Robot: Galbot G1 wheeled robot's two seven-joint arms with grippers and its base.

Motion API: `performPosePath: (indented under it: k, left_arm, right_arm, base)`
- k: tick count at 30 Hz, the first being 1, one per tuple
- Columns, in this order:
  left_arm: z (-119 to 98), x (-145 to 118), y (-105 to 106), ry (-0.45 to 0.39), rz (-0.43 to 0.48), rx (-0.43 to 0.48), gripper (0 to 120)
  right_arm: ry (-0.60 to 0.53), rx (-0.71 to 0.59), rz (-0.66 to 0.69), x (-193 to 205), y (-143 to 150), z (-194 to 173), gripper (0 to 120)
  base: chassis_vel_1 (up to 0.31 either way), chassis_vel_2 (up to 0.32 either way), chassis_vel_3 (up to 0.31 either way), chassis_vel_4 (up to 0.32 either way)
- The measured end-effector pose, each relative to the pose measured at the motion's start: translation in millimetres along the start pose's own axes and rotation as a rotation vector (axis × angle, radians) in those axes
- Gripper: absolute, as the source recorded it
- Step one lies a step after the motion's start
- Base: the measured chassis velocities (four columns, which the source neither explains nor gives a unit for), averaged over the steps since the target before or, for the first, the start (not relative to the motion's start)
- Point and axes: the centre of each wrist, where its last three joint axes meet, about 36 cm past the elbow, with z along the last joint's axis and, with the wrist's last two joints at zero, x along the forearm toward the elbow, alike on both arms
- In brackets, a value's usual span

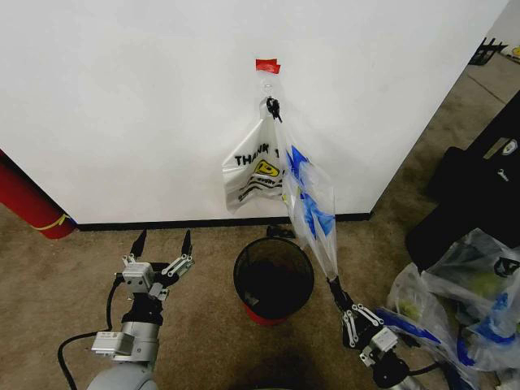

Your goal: Pick up the garbage bag from the wall and place it over the trash bin.

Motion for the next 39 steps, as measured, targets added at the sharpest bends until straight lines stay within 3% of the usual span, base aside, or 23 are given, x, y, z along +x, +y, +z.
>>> performPosePath:
  k: [11, 16, 22, 28, 32, 36, 39]
  left_arm:
    - [5.6, -1.9, -7.0, 0.008, 0.011, 0.004, 100]
    - [5.9, -1.2, -8.1, 0.010, 0.015, 0.006, 100]
    - [-0.2, -3.6, -9.8, 0.001, 0.036, 0.003, 100]
    - [-14.9, -12.9, -19.8, -0.007, 0.119, -0.007, 100]
    - [-38.7, -29.6, -28.2, -0.008, 0.191, 0.036, 100]
    - [-57.9, -41.8, -37.9, 0.029, 0.276, 0.079, 100]
    - [-77.9, -48.7, -49.9, 0.099, 0.390, 0.129, 100]
  right_arm:
    - [0.031, 0.038, -0.015, 15.4, -12.2, 14.5, 0]
    - [0.016, 0.056, -0.037, 7.3, -16.2, 9.1, 0]
    - [-0.020, -0.013, 0.073, -25.0, -3.6, -3.6, 0]
    - [-0.018, -0.079, 0.166, -73.6, 1.2, -7.7, 0]
    - [-0.006, -0.122, 0.203, -93.9, 3.8, -10.7, 0]
    - [-0.010, -0.116, 0.205, -105.1, -0.4, -13.2, 0]
    - [-0.002, -0.113, 0.212, -109.6, -1.4, -16.2, 0]
  base:
    - [0.000, 0.000, 0.000, 0.000]
    - [0.000, 0.000, 0.000, 0.000]
    - [0.000, 0.000, 0.000, 0.000]
    - [0.000, 0.000, 0.000, 0.000]
    - [0.000, 0.000, 0.000, 0.000]
    - [0.000, 0.000, 0.000, 0.000]
    - [0.000, 0.000, 0.000, 0.000]
